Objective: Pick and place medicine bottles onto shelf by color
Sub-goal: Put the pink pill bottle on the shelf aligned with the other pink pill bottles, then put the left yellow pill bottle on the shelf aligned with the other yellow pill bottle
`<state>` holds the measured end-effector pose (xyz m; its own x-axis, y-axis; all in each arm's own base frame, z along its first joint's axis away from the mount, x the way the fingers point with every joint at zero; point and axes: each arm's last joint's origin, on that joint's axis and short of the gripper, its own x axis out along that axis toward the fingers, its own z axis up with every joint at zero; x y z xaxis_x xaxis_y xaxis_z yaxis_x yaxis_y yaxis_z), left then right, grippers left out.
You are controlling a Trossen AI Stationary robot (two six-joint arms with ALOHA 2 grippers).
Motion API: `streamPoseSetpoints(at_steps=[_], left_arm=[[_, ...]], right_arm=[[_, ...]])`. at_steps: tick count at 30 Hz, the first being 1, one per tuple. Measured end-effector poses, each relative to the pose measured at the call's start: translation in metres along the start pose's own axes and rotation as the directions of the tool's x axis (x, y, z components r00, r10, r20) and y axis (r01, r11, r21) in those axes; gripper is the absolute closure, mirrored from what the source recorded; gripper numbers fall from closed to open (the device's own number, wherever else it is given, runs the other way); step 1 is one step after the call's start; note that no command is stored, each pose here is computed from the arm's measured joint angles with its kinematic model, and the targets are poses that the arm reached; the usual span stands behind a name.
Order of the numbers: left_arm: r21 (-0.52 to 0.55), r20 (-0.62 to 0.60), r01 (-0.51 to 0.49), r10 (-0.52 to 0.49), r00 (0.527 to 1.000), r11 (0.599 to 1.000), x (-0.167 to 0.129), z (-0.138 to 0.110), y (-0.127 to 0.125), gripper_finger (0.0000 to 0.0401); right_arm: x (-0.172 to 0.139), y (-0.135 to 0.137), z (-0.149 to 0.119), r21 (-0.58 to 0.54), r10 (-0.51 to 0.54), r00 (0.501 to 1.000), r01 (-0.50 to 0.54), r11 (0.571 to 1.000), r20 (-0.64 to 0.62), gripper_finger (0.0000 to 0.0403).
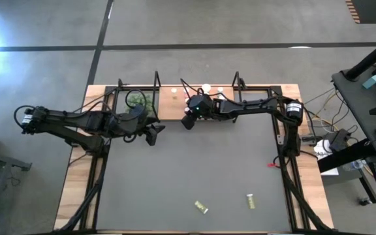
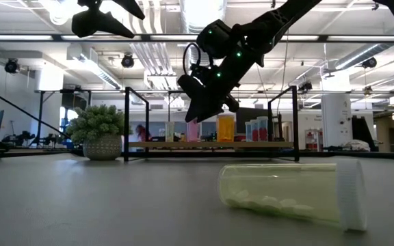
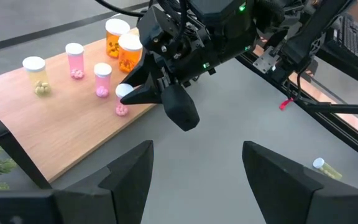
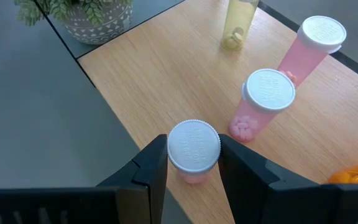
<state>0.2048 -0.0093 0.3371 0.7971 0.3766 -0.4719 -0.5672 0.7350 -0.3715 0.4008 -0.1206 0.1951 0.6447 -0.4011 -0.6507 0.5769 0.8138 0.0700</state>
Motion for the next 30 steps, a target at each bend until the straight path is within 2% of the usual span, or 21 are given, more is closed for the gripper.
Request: streamPoseSetpoints(at_steps=[5,15,21,30], left_arm=[[0.0,0.0,0.0,0.0,1.0,1.0,0.0,0.0,0.0,0.017],[0.0,0.0,0.0,0.0,1.0,1.0,0.0,0.0,0.0,0.017],[0.0,0.0,0.0,0.0,1.0,1.0,0.0,0.0,0.0,0.017],[0.003,-0.004,-0.003,0.003,1.0,1.0,0.0,0.0,0.0,0.017]], right_arm=[[0.0,0.0,0.0,0.0,0.0,1.0,0.0,1.0,0.0,0.0277],[0.0,0.0,0.001,-0.002,-0.002,1.0,0.002,1.0,-0.007,0.0222],[-0.009,0.005,0.024,-0.055,0.005,1.0,-0.004,0.998,0.017,0.0193],[-0.049,0.013,0.069,-0.156,-0.011,0.993,-0.007,0.988,-0.118,0.0183]])
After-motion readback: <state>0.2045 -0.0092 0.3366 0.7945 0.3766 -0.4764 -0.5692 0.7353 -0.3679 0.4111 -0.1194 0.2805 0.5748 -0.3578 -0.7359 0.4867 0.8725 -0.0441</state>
